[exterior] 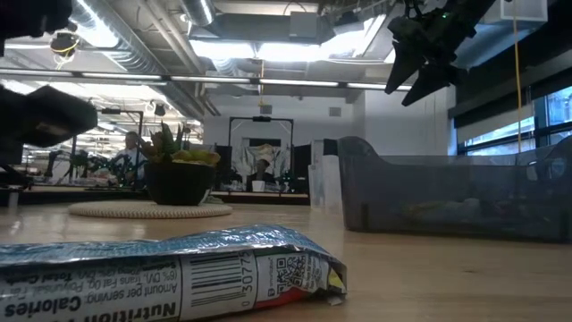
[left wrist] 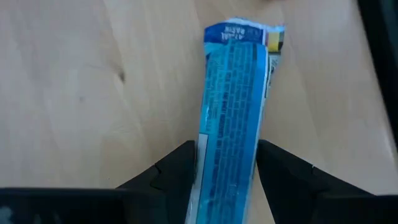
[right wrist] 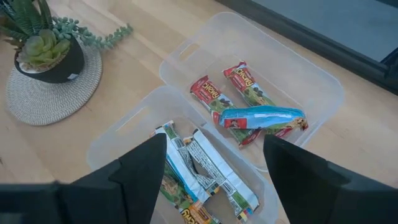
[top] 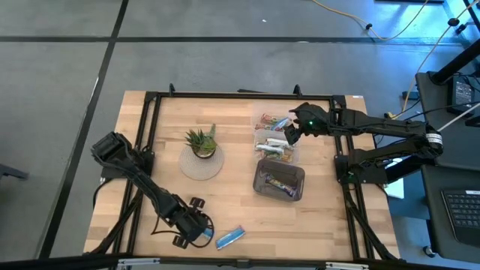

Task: Pick and place Granola Bars by type
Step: Put the blue granola bar into the black bin

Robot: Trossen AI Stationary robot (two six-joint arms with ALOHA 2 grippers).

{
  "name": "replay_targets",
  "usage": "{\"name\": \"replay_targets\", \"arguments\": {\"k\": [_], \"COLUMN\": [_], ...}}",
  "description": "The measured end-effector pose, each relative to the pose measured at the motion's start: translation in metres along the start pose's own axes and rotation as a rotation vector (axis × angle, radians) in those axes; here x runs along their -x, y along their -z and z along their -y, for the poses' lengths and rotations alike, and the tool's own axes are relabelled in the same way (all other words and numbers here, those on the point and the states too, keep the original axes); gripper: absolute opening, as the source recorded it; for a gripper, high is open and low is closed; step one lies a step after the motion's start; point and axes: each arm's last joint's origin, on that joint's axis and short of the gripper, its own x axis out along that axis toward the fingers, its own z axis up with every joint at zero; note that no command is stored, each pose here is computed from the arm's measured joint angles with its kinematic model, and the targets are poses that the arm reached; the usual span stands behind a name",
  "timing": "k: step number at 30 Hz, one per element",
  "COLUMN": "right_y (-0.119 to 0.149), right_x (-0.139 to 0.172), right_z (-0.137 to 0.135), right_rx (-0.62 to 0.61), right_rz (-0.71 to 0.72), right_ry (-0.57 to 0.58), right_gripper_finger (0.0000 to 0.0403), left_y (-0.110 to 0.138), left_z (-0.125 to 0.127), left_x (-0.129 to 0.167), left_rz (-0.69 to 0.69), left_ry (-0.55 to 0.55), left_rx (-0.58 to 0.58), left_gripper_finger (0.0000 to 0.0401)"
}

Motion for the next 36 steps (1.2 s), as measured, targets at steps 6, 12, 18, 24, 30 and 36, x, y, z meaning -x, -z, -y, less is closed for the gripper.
{"name": "replay_targets", "arguments": {"k": [6, 12, 18, 24, 30, 36], "right_y": [0.0004, 0.0007, 0.0007, 0.0007, 0.0007, 0.0008], "right_x": [0.0, 0.0, 0.0, 0.0, 0.0, 0.0], "right_z": [0.0003, 0.0004, 0.0004, 0.0004, 0.0004, 0.0005], "right_rx": [0.003, 0.003, 0.003, 0.006, 0.006, 0.007], "right_rz": [-0.004, -0.006, -0.007, -0.007, -0.007, -0.008], "right_ry": [0.003, 0.004, 0.004, 0.004, 0.004, 0.005], "right_gripper_finger": [0.0272, 0.0272, 0.0272, 0.0272, 0.0272, 0.0272], "left_y": [0.0001, -0.0011, -0.0014, -0.0014, -0.0008, -0.0016], "left_z": [0.0001, 0.0001, -0.0001, -0.0001, -0.0008, -0.0056], "left_x": [-0.0044, -0.0036, -0.0038, -0.0038, -0.0039, -0.0042], "left_rz": [-0.005, 0.019, 0.031, 0.029, 0.029, 0.062], "left_ry": [-0.009, -0.02, -0.029, -0.026, -0.047, -0.13], "left_rx": [0.097, 0.261, 0.288, 0.287, 0.176, 0.123], "left_gripper_finger": [0.0162, 0.0162, 0.0163, 0.016, 0.0139, 0.0082]}}
